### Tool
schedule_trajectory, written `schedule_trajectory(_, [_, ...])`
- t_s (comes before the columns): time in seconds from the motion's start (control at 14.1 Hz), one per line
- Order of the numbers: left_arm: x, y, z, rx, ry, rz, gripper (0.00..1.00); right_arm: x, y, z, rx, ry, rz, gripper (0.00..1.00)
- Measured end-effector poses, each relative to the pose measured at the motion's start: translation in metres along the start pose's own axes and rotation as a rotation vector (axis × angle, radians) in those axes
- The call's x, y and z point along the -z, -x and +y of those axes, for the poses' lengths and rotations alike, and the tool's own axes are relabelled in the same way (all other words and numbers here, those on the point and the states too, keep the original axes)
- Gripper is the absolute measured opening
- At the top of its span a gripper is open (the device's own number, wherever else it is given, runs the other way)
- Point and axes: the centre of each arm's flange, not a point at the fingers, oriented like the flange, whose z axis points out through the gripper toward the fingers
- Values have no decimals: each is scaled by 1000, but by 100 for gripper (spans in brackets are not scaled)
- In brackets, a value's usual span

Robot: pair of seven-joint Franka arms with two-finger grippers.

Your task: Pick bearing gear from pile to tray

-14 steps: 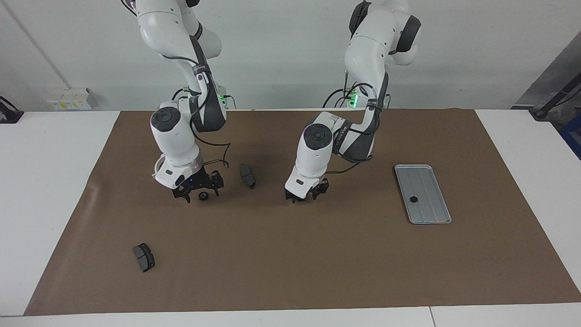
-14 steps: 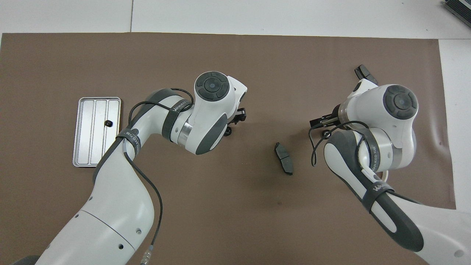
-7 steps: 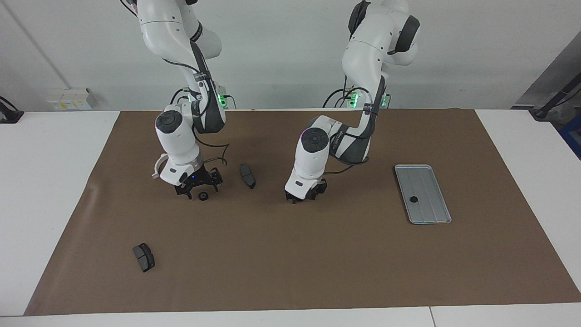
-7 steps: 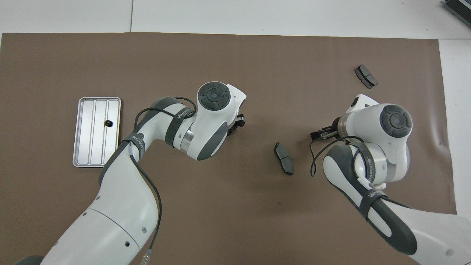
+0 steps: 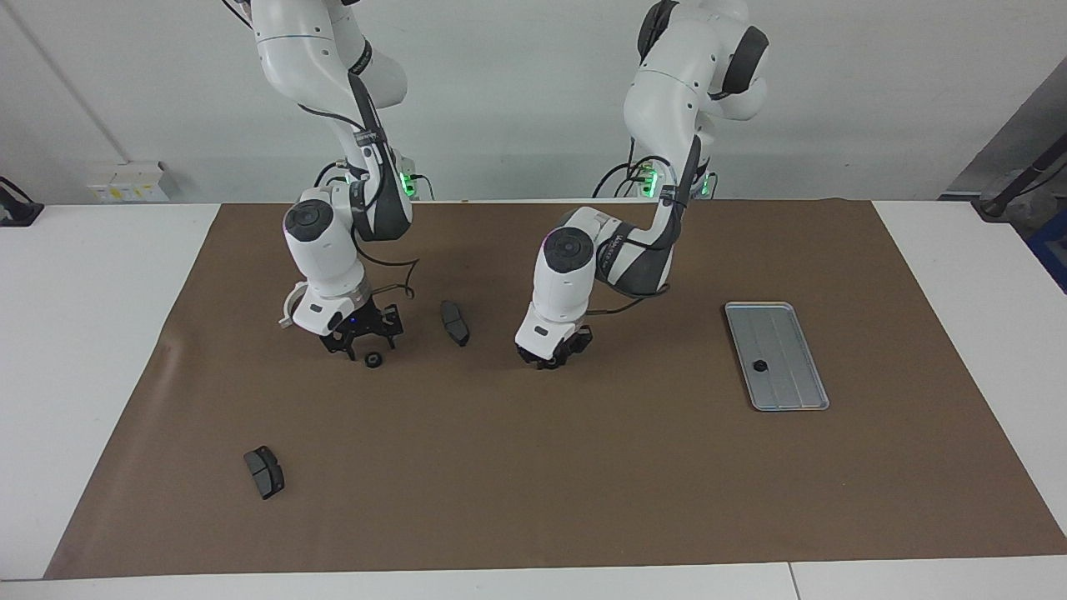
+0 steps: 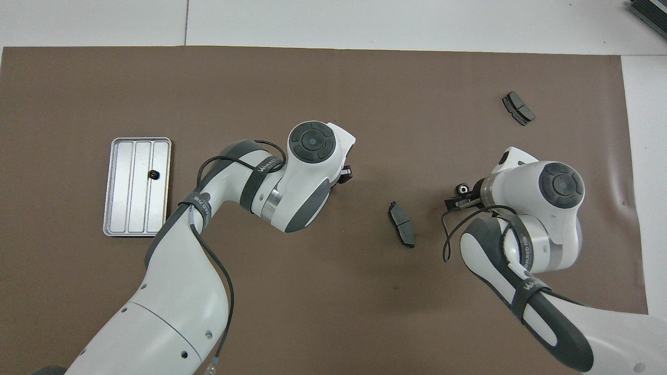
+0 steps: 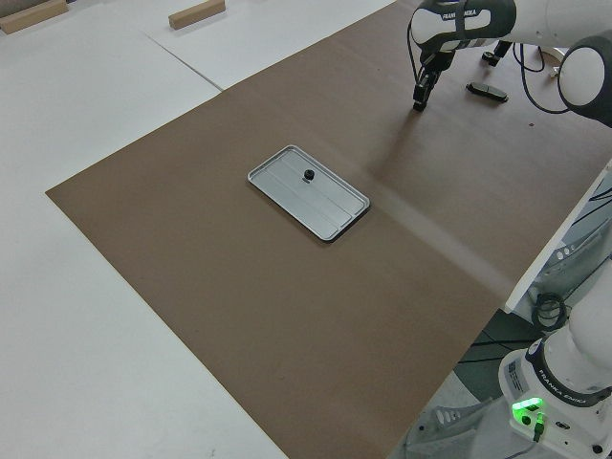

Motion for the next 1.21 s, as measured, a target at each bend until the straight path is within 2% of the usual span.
schedule_trajectory(0.07, [1,0,-1,1,-2,1,37,0,0,0,0,0,1,62])
schedule_trajectory(0.14, [1,0,-1,0,-2,2,35,1,-1,0,0,1,6,59])
schedule_trajectory(0.43, [3,-6,-6,14,-2,7,35,2,-2,0,0,5,25,56])
schedule_trajectory(0.57, [16,-34,-31,67,5,26,35,2,-2,1,-23,-10,29,54])
schedule_trajectory(0.85, [64,-109,-140,107,9,50,35,2,-2,1,-37,-19,31,54])
schedule_trajectory(1.14, [96,-141,-258,5,-24,2,35,1,-1,2,-36,-19,31,51])
schedule_trajectory(1.21, [95,-142,-285,-34,-29,-13,35,2,-1,3,-38,-18,34,43])
